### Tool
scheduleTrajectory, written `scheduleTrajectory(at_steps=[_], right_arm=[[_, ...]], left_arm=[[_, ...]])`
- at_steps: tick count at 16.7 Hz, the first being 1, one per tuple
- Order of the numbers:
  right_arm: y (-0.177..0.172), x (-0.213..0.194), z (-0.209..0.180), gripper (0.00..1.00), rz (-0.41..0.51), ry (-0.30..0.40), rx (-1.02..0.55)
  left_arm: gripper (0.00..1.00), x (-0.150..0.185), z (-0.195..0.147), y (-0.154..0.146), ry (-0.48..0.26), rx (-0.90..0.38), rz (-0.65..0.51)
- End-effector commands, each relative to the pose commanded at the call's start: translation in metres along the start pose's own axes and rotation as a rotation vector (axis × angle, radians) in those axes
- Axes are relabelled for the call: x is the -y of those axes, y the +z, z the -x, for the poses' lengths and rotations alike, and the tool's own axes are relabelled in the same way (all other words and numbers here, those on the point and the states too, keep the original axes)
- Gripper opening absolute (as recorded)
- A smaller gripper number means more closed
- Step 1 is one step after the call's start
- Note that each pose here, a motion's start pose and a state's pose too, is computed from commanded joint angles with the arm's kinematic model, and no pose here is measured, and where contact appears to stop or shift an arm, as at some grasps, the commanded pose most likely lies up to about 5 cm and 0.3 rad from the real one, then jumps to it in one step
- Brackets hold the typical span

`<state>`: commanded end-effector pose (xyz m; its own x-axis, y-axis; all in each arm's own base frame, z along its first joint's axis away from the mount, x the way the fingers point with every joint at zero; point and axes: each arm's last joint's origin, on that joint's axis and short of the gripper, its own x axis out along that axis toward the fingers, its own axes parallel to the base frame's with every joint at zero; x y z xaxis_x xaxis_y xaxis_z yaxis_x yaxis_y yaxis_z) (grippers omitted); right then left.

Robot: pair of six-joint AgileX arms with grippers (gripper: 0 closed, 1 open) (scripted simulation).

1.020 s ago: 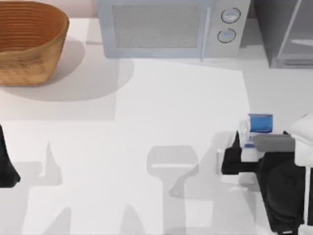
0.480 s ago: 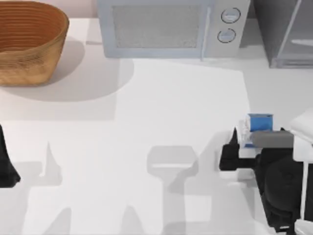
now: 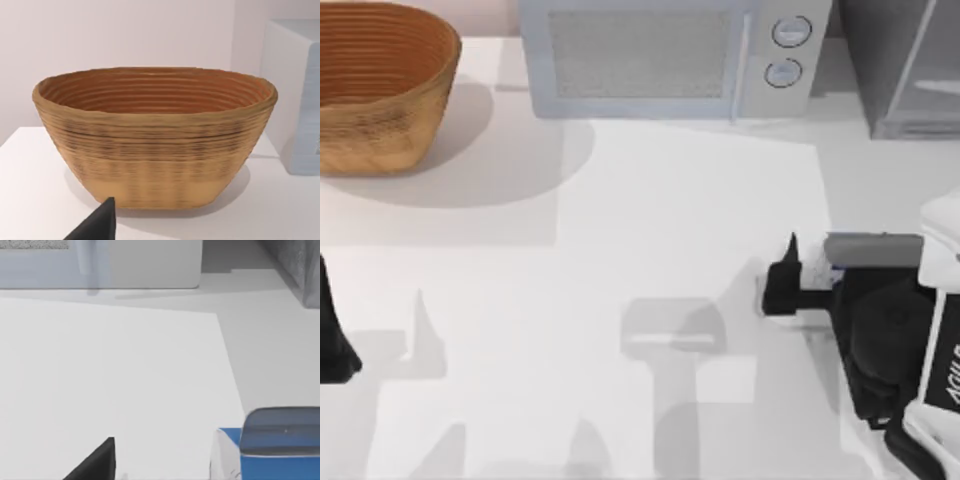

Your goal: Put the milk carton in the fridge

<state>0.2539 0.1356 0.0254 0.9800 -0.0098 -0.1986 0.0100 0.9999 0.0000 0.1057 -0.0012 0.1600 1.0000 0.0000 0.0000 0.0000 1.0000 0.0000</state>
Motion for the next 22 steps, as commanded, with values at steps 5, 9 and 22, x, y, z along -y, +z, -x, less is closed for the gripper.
scheduleTrajectory(at_steps=[5,9,22], right_arm=[[0.0000,0.0000,0.0000,0.77,0.000,0.000,0.000],[0.0000,0.0000,0.0000,0.47,0.000,0.000,0.000],[0.0000,0.0000,0.0000,0.00,0.000,0.000,0.000]], left_arm=[[1.00,0.0000,0.0000,0.0000,0.000,0.000,0.000],[1.00,0.0000,0.0000,0.0000,0.000,0.000,0.000],[1.00,0.0000,0.0000,0.0000,0.000,0.000,0.000]])
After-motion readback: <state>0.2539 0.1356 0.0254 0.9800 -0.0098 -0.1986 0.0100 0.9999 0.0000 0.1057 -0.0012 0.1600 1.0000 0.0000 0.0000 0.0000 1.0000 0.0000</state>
